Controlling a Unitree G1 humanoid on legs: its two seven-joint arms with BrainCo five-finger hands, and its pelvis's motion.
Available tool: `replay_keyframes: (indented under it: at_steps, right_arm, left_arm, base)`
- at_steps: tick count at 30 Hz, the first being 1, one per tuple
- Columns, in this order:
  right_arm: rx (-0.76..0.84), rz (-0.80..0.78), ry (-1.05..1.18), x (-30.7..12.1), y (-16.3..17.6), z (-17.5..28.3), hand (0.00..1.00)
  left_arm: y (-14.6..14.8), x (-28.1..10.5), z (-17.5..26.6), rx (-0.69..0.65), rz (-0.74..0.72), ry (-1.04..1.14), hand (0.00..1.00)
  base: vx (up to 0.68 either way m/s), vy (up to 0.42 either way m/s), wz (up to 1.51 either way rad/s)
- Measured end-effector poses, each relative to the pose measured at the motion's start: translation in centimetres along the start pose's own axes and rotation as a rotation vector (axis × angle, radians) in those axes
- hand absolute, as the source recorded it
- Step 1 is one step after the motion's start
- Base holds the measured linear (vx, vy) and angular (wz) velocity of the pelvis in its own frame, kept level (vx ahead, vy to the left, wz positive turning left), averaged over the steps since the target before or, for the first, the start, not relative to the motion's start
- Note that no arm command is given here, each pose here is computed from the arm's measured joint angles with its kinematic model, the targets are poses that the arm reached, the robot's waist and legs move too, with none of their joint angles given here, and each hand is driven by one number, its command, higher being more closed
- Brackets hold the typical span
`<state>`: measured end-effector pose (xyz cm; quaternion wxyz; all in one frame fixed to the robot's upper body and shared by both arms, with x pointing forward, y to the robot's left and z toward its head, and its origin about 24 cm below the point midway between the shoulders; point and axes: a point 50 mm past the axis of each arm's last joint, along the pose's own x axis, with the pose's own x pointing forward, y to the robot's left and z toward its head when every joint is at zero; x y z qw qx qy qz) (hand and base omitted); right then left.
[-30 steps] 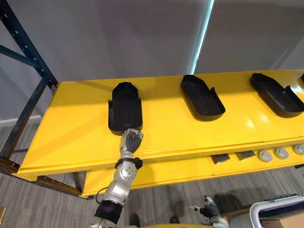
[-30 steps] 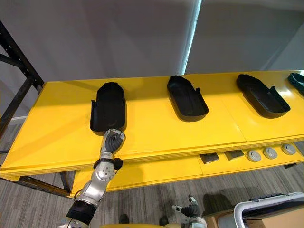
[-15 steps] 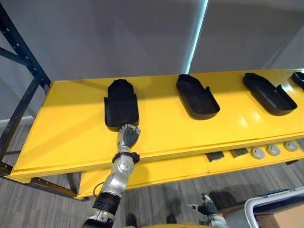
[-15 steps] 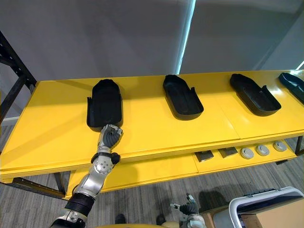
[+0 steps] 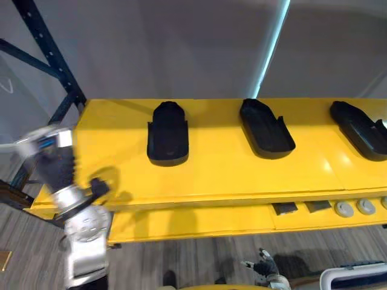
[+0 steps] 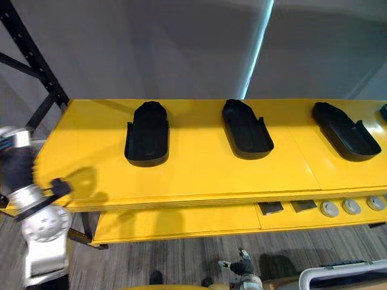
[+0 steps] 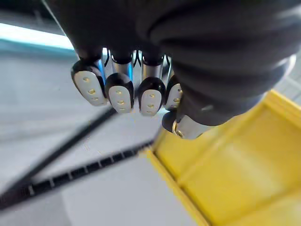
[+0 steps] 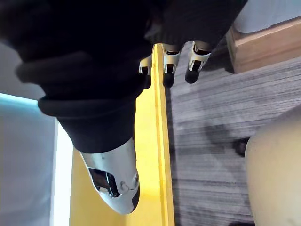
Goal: Walk over and take plastic housings, then place them on the shelf
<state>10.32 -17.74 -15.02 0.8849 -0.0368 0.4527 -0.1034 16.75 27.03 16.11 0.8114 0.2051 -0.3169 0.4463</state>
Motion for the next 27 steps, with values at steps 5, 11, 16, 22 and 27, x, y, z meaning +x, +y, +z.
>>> replay_keyframes:
  at_steps: [5,11,16,22,27]
  right_arm:
    - [0.002,-0.007,-0.010,-0.3,-0.2,-0.1,0.00]
    - [0.021,-0.004,-0.061,-0.4,0.0,1.0,0.00]
    - [0.051,0.006,-0.075,-0.5,0.7,1.3,0.00]
    - [0.087,-0.021,-0.054,-0.6,0.0,0.8,0.00]
    - [0.107,-0.043,-0.005,-0.5,-0.5,-0.2,0.00]
  left_arm:
    - [5.1,-3.1,-6.1,0.051,0.131,0.370,1.00]
    - [6.0,-13.1,-14.0,0.242,-0.095,0.949,0.00]
    - [6.2,-22.7,-16.0,0.259,-0.231,1.383,0.00]
    - [4.4,-26.9,-15.4,0.236,-0.391,1.528,0.00]
    - [3.1,-27.7,-15.2,0.233,-0.523,1.534,0.00]
  base:
    - [0.00,-0.008,0.09]
    - [0.02,-0.001,0.00]
    - [0.02,0.006,-0.05]
    - [0.00,0.001,0.01]
    - [0.00,0.000,0.00]
